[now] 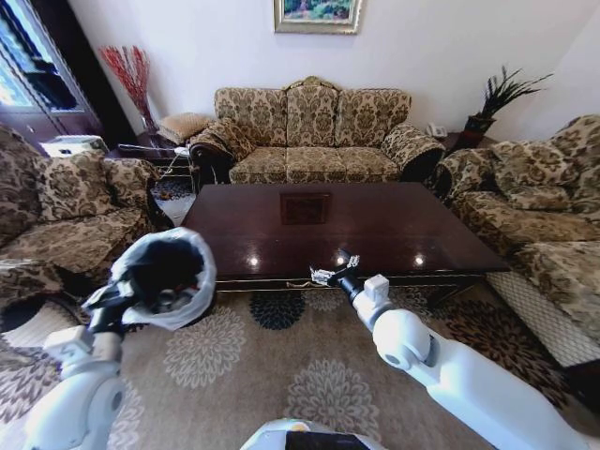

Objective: Move to the front of the table and place the trash on the table into the trash bin.

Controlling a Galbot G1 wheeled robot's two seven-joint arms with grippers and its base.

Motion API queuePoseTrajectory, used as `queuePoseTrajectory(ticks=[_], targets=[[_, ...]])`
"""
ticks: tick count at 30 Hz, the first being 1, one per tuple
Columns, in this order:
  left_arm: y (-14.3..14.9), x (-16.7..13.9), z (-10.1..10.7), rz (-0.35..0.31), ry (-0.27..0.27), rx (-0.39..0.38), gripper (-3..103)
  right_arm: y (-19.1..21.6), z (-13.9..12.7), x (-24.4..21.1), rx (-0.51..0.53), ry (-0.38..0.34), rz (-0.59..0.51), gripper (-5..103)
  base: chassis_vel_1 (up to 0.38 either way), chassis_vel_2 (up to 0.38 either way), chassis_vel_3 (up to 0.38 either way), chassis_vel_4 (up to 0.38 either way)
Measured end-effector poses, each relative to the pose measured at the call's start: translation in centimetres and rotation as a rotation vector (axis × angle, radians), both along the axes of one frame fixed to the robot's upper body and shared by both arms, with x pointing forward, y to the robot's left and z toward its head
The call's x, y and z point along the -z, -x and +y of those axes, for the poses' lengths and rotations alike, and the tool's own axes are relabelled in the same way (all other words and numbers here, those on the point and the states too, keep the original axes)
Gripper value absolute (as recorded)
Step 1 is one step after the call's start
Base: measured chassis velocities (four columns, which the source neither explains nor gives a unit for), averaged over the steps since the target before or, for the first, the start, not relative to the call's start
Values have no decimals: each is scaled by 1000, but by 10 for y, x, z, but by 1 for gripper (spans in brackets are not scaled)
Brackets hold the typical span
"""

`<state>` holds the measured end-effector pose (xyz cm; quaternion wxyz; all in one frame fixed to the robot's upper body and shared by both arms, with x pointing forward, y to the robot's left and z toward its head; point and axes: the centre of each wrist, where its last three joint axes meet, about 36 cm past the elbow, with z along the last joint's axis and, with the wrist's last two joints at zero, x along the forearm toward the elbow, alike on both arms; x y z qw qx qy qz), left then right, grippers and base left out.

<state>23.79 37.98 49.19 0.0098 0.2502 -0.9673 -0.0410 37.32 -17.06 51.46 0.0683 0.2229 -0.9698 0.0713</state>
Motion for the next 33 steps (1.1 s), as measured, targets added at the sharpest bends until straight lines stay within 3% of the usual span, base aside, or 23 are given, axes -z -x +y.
queuePoseTrajectory(ticks=[6,9,12,13,17,20,22,25,28,33], targets=[[20,66,17,97,81,-95,4,-2,0,9,18,2,27,100,0,0,0,0],[22,80,17,118,113,-108,4,-3,-1,13,24,6,31,100,0,0,0,0],[19,119,8,157,192,-116,4,-4,-1,19,39,5,37,100,0,0,0,0],[19,119,8,157,192,-116,4,-4,-1,19,39,5,37,100,0,0,0,0],[8,170,-7,175,272,-115,4,-3,-3,25,58,1,41,100,0,0,0,0],[7,187,-9,191,291,-117,4,-2,-4,27,63,0,43,100,0,0,0,0],[8,226,-9,233,323,-130,4,2,-7,32,78,-1,52,100,0,0,0,0],[15,270,-6,273,328,-159,4,10,-11,38,96,-4,56,100,0,0,0,0],[22,293,-1,288,326,-173,4,13,-14,40,105,-7,52,100,0,0,0,0],[34,346,16,268,304,-202,4,16,-17,41,117,-15,41,100,0,0,0,0]])
